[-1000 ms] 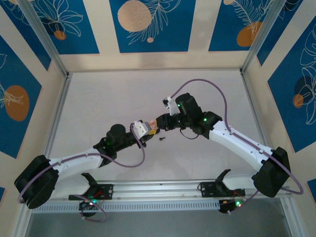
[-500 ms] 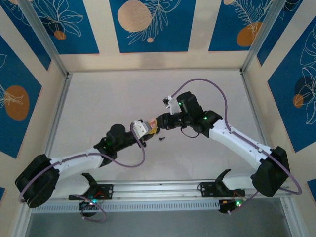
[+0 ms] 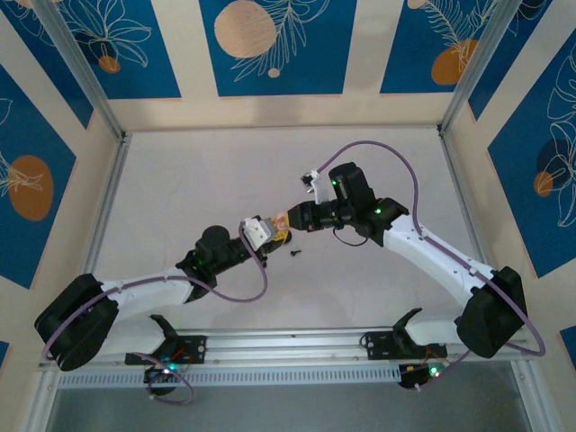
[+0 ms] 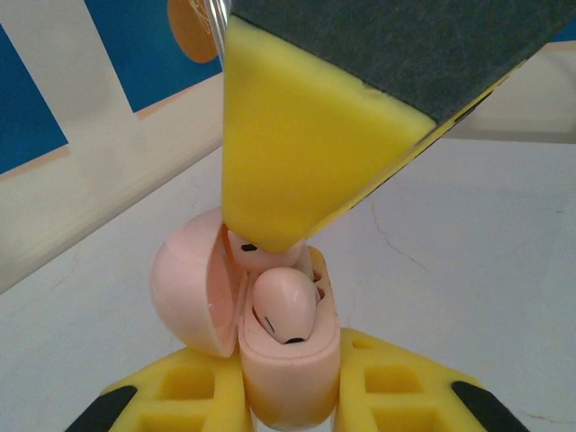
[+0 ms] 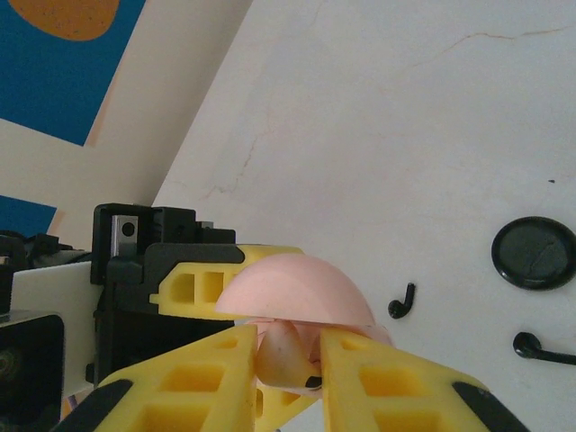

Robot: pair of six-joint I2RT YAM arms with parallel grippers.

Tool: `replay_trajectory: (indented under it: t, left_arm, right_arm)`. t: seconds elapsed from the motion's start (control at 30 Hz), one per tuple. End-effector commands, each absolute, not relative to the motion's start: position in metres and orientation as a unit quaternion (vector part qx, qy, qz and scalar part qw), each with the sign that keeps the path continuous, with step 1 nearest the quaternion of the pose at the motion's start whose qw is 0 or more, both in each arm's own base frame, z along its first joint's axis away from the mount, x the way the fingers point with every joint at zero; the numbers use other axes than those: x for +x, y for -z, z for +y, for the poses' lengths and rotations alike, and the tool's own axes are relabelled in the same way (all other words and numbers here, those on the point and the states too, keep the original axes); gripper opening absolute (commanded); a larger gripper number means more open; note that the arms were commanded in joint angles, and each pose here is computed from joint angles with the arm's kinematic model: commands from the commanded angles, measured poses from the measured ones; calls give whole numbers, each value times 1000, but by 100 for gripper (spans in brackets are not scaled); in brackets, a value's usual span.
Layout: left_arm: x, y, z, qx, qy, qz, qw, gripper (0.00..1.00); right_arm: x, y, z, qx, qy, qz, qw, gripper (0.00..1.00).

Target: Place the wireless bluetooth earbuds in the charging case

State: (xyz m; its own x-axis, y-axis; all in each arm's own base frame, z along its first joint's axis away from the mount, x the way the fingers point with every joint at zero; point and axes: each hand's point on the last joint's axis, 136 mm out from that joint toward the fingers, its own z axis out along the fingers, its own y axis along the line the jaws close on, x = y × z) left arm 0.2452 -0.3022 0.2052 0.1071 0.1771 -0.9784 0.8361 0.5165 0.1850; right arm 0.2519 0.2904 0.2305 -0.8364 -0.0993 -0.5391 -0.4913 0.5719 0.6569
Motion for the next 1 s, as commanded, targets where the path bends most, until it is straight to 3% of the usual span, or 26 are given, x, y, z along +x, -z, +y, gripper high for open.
replay_trajectory:
  t: [0.0, 0.77, 0.9, 0.97]
  left_arm:
    - [241, -242, -307, 396, 291, 568, 660, 20]
    - [241, -246, -304, 403, 275, 567, 664, 20]
    - [241, -246, -304, 404, 273, 568, 663, 20]
    - [241, -245, -303, 405, 271, 569, 662, 20]
  right_arm:
    - [243, -207, 284, -154, -414, 878, 184, 21]
    - [235, -184, 282, 17, -377, 916, 136, 14]
    - [234, -185, 281, 28, -378, 915, 137, 15]
    - [235, -192, 283, 18, -386, 911, 145, 20]
